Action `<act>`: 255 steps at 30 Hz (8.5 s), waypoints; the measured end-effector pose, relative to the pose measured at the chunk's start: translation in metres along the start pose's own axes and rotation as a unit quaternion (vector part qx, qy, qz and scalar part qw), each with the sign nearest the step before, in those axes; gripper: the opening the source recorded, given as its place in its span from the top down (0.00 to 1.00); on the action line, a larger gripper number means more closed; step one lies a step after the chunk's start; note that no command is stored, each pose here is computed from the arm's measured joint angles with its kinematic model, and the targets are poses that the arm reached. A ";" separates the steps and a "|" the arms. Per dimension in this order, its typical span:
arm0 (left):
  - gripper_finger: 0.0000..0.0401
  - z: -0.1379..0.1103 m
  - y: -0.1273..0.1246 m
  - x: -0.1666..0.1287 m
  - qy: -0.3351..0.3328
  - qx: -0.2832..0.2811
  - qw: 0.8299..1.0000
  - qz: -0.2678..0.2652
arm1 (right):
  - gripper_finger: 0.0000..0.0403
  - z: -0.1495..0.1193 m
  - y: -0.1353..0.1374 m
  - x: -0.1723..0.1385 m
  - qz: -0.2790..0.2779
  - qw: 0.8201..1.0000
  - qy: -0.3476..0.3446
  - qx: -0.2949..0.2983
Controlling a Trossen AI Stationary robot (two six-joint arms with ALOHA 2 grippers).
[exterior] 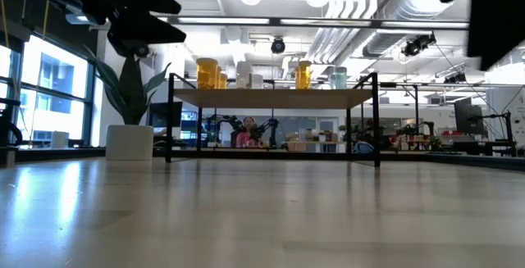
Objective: Pick and place medicine bottles onto shelf by color
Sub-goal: Put the green pill bottle aligned with the other green pill bottles on the shelf
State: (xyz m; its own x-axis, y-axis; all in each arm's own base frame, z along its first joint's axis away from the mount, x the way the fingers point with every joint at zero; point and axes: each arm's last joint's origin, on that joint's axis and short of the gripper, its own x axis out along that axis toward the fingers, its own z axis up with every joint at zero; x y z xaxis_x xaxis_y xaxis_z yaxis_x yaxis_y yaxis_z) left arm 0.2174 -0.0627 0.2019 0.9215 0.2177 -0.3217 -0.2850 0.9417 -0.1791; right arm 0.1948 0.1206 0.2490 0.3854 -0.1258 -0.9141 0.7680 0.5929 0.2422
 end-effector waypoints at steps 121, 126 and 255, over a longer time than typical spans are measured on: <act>0.40 0.000 -0.003 0.000 0.003 0.137 0.990 -0.038 | 0.79 -0.009 0.097 0.088 0.231 0.937 0.005 -0.262; 0.40 -0.002 -0.005 0.000 0.009 0.174 0.983 -0.065 | 0.79 0.016 0.102 0.091 0.261 0.939 -0.027 -0.223; 0.76 -0.032 -0.092 0.111 -0.009 0.356 0.916 0.185 | 0.79 0.142 0.080 0.033 0.476 0.823 -0.186 -0.247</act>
State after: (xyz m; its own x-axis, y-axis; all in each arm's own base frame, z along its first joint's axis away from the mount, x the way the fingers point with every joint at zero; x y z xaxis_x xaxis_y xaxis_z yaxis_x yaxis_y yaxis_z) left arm 0.3380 -0.1335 0.1531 0.8032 0.5532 -0.2210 -0.3404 0.7307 0.5919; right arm 0.3420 0.0511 0.2846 0.8927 0.4032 -0.2012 -0.2394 0.8027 0.5463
